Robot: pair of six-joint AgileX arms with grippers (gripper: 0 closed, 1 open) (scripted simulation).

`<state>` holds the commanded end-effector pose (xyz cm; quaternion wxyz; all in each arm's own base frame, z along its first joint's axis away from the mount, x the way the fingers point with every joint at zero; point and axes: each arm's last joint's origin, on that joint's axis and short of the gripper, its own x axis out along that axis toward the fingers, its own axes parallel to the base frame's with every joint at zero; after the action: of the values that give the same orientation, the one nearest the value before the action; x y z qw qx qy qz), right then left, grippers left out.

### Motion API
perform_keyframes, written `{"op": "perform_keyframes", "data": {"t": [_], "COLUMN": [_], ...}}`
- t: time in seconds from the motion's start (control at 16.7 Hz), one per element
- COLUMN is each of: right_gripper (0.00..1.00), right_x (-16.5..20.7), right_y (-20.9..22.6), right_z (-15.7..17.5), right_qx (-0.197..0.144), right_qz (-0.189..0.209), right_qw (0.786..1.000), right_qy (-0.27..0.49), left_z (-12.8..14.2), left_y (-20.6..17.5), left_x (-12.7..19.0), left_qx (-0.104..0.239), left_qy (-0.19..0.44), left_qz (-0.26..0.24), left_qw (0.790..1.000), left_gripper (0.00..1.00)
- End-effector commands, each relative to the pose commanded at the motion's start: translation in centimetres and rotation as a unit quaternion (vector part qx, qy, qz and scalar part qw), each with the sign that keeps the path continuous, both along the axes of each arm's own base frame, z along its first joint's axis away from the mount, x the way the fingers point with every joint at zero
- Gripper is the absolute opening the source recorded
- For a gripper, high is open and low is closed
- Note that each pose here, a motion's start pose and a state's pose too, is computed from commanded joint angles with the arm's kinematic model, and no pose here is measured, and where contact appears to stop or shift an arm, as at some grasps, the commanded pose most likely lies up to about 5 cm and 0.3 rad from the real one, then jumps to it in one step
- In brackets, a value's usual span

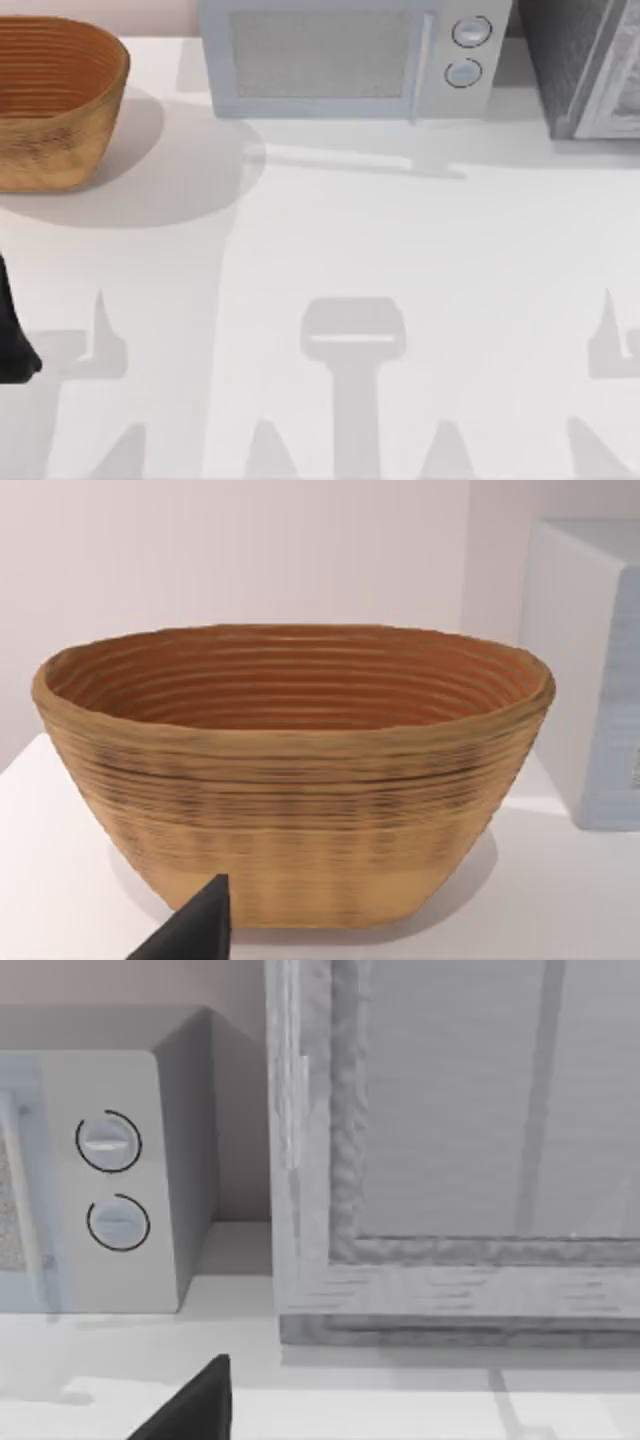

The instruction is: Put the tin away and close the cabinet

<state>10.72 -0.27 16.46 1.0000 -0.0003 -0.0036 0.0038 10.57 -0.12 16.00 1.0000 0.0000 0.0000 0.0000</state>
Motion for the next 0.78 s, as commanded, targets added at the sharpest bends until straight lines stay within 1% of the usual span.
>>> {"op": "perform_keyframes", "data": {"t": [0.24, 0.42, 0.6, 0.78], "right_gripper": [1.00, 1.00, 1.00, 1.00], "right_x": [1.0, 2.6, 4.4, 5.6], "right_y": [-1.2, -3.1, -6.2, -10.3], "right_z": [1.9, 3.2, 3.9, 3.4], "right_qx": [-0.003, -0.008, -0.009, -0.007], "right_qz": [0.004, 0.003, 0.001, -0.002], "right_qw": [1.000, 1.000, 1.000, 1.000], "right_qy": [-0.016, -0.018, -0.012, -0.004], "left_z": [0.0, 0.0, 0.0, 0.0], "left_y": [0.0, 0.0, 0.0, 0.0], "left_x": [0.0, 0.0, 0.0, 0.0], "left_qx": [0.000, 0.000, 0.000, 0.000], "left_qy": [0.000, 0.000, 0.000, 0.000], "left_qz": [0.000, 0.000, 0.000, 0.000], "left_qw": [1.000, 1.000, 1.000, 1.000], "left_gripper": [1.00, 1.00, 1.00, 1.00]}}
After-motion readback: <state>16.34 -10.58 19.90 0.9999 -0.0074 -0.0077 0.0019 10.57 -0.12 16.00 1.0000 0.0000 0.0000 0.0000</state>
